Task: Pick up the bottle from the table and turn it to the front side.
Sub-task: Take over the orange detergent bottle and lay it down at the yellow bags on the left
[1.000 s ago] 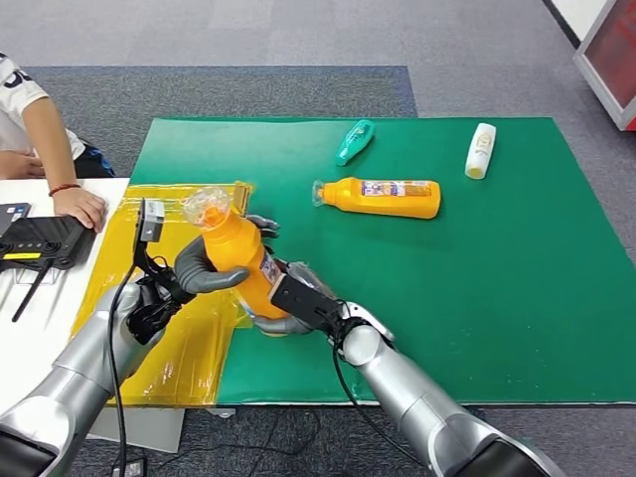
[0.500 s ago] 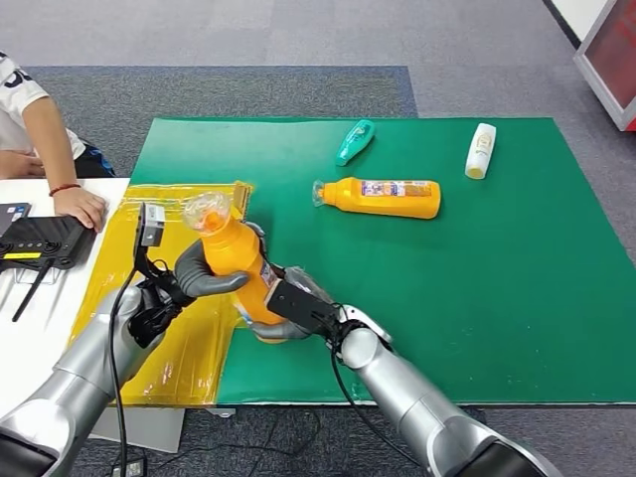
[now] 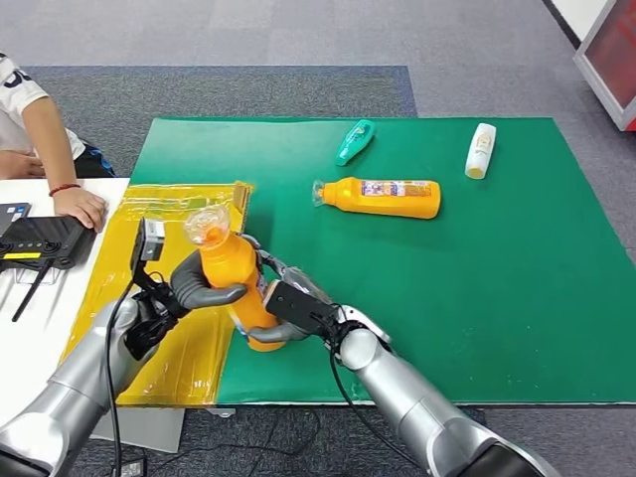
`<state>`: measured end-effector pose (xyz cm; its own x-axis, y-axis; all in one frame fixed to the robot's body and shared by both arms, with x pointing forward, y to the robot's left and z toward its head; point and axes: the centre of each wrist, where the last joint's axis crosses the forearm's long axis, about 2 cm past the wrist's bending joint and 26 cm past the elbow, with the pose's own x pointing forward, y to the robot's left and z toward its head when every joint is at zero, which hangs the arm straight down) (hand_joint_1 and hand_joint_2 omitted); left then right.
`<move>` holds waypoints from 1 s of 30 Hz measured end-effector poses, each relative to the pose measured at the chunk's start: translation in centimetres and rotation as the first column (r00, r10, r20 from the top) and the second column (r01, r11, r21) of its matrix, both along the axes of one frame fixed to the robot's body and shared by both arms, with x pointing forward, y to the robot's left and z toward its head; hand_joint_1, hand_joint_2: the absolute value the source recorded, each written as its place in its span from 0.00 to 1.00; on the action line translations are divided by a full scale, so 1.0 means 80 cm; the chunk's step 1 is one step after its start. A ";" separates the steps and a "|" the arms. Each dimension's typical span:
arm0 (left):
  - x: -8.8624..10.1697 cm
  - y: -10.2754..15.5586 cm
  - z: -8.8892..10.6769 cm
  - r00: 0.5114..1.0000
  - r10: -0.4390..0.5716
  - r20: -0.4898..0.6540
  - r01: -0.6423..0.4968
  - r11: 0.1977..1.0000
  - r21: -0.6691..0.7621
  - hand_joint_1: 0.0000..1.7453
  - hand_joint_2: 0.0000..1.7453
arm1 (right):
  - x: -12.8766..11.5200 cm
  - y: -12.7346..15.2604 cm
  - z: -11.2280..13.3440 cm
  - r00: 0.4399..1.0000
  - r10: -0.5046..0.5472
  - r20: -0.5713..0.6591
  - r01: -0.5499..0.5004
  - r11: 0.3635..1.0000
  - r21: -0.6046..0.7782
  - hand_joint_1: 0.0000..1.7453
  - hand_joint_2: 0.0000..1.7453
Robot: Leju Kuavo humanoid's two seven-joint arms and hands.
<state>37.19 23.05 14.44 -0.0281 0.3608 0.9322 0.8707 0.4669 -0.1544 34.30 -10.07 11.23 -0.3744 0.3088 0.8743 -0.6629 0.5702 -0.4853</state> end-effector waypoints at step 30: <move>-0.040 0.010 0.020 0.849 0.088 0.522 -0.384 0.780 0.494 1.00 1.00 | 0.004 -0.102 -0.005 0.970 -0.227 -0.087 0.241 0.944 0.225 0.00 1.00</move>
<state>34.01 23.87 16.05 -0.5015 -0.2992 0.8118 0.6155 0.5360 0.5778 34.62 -18.19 10.86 -0.2617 0.1677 0.9505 -0.5209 0.8045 -0.2853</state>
